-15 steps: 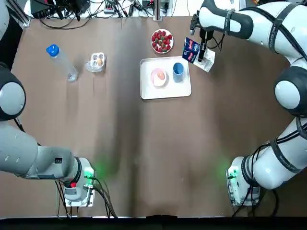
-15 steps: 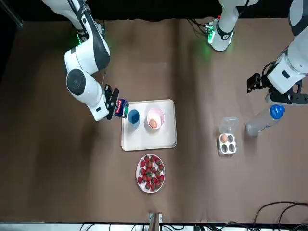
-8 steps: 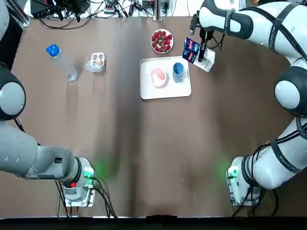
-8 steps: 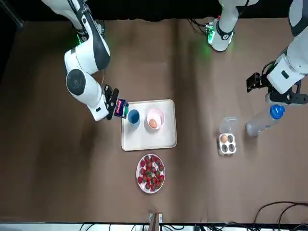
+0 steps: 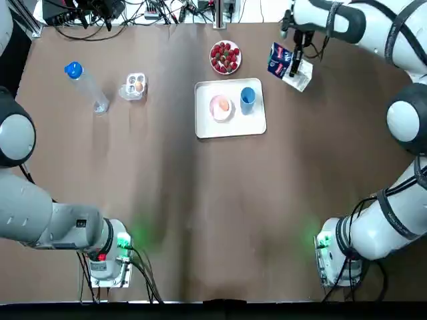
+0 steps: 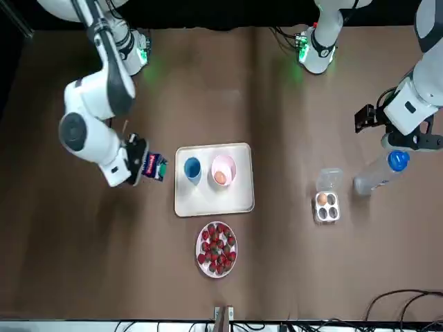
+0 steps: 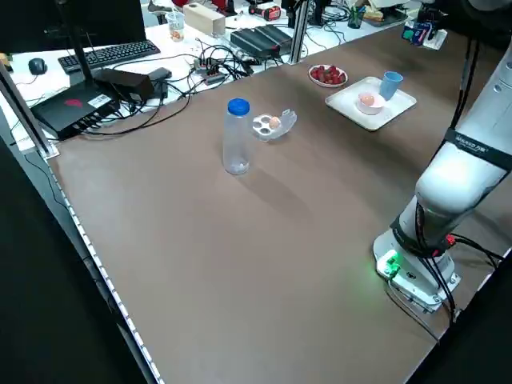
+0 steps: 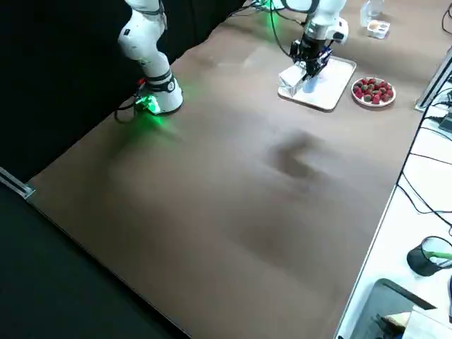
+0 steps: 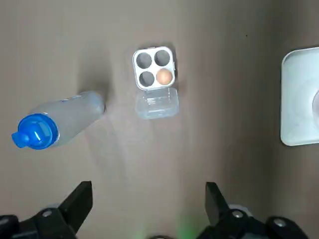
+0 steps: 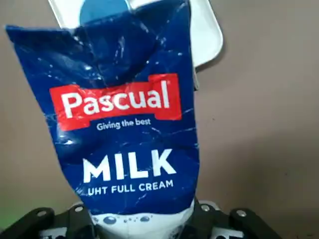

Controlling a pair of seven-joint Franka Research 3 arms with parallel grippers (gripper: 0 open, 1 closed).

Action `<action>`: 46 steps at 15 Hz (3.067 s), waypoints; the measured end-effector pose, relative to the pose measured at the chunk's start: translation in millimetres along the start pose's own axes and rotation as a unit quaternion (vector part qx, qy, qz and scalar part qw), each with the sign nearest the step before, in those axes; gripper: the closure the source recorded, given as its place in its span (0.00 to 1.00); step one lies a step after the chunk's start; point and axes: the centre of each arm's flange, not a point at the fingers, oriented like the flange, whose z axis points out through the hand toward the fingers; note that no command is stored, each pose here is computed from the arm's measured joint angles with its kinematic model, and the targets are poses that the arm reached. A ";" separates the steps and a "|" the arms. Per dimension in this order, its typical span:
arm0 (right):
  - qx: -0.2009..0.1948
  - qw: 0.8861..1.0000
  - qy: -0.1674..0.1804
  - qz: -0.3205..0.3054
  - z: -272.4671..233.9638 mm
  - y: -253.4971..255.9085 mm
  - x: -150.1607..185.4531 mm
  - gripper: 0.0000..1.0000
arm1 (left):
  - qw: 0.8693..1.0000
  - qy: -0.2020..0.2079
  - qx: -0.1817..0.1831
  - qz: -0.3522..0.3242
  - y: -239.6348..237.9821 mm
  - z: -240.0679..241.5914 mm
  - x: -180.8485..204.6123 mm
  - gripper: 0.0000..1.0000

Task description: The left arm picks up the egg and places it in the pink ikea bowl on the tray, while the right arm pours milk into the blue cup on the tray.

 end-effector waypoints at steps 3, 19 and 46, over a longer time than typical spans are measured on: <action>0.031 0.997 0.062 -0.024 -8.2 41.0 -65.9 0.43 | 1.000 0.000 0.000 0.000 -0.3 0.0 0.0 0.00; 0.110 0.917 0.377 -0.067 116.0 135.9 -306.9 0.43 | 1.000 0.000 0.000 -0.002 -2.1 -0.4 -0.2 0.00; 0.082 0.797 0.572 -0.179 252.3 124.0 -388.0 0.36 | 1.000 0.000 0.000 -0.005 -6.4 -0.4 -0.2 0.00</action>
